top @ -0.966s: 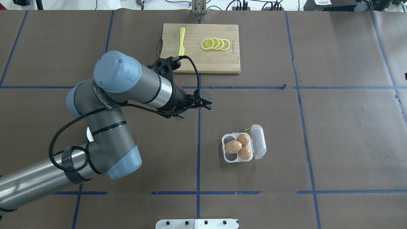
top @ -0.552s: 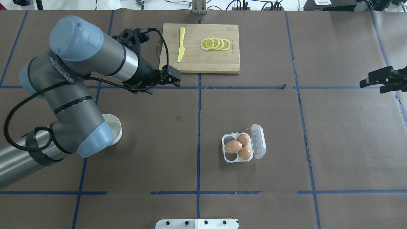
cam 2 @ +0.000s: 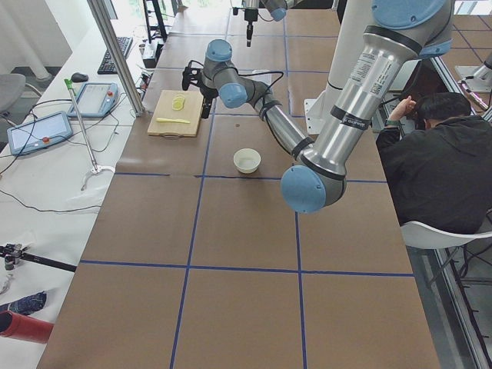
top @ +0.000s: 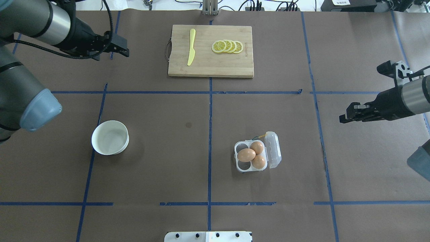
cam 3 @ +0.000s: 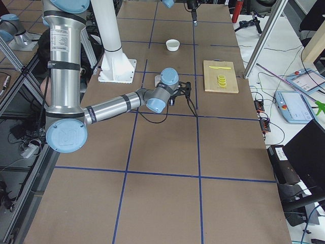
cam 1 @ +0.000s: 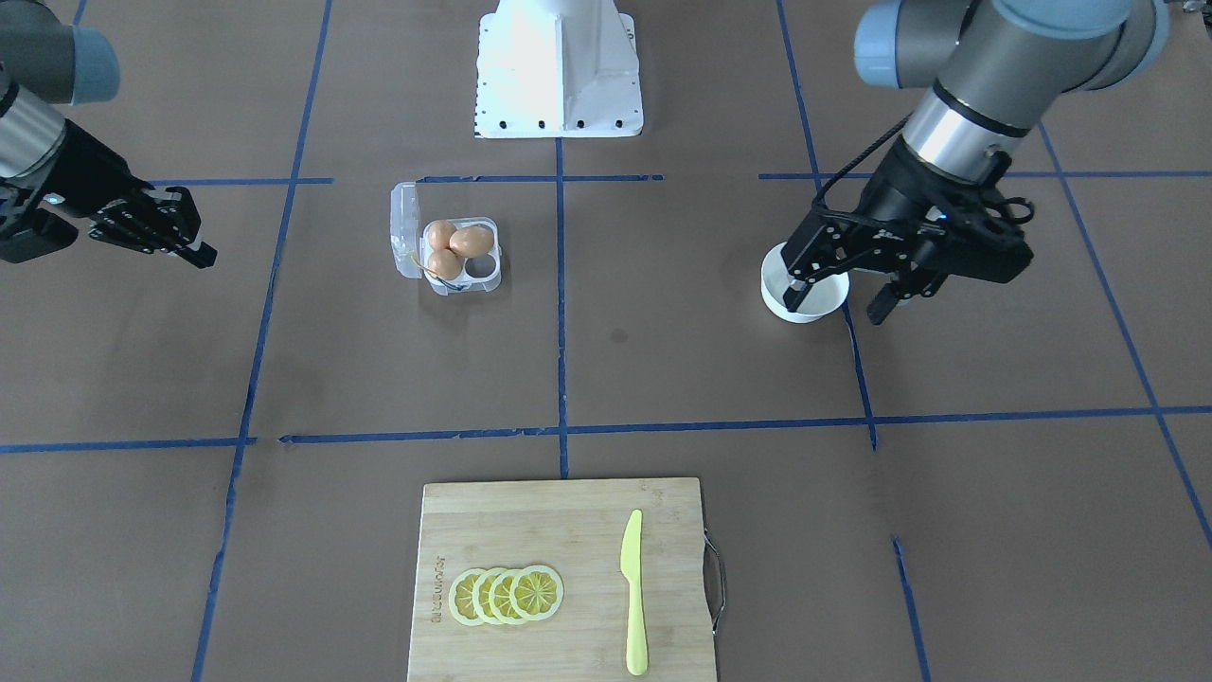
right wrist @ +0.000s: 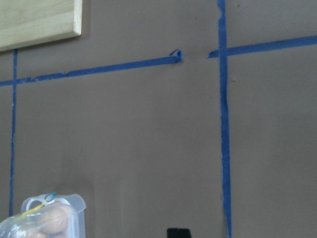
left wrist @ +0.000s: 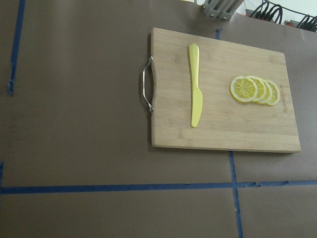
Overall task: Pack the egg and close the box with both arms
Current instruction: 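Push the open carton lid down over the eggs with the right gripper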
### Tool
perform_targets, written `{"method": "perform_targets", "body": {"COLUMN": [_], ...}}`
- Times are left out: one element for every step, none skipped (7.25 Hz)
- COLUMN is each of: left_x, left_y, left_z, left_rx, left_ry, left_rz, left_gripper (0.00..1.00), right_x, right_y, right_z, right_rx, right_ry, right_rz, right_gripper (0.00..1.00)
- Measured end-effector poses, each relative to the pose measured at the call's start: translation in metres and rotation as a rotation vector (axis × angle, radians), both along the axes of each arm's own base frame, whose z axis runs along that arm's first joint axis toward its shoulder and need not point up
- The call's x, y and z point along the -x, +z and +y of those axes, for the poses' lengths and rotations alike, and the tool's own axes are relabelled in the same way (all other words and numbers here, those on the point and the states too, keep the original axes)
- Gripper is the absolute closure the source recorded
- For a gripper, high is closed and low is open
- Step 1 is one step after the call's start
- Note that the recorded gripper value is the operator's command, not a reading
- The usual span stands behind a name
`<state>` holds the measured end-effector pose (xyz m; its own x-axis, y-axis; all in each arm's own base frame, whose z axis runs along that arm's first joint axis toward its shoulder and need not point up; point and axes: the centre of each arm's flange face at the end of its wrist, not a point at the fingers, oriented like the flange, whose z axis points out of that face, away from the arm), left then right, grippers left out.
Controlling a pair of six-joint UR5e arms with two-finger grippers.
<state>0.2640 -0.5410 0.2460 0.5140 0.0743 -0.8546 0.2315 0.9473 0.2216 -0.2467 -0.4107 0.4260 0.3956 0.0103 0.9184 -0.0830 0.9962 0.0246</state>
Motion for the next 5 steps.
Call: {"method": "perform_targets", "body": {"left_x": [0.023, 0.036, 0.041, 0.043, 0.044], "left_y": [0.019, 0.035, 0.046, 0.052, 0.058], "left_z": [-0.006, -0.011, -0.014, -0.015, -0.016], "left_rx": [-0.024, -0.042, -0.051, -0.052, -0.049], "left_ry": [0.005, 0.013, 0.022, 0.027, 0.030], "left_rz": [-0.034, -0.063, -0.083, -0.093, -0.100], "left_gripper": [0.00, 0.00, 0.00, 0.00, 0.00], "right_x": [0.029, 0.057, 0.085, 0.108, 0.127], "right_y": [-0.008, -0.018, -0.032, -0.048, -0.063], "right_z": [0.012, 0.022, 0.031, 0.039, 0.044], "right_rx": [-0.016, -0.034, -0.044, -0.047, -0.053], "right_ry": [-0.018, -0.033, -0.042, -0.048, -0.057], "right_rz": [0.004, 0.006, -0.003, -0.018, -0.033], "right_gripper": [1.00, 1.00, 1.00, 1.00, 1.00]}}
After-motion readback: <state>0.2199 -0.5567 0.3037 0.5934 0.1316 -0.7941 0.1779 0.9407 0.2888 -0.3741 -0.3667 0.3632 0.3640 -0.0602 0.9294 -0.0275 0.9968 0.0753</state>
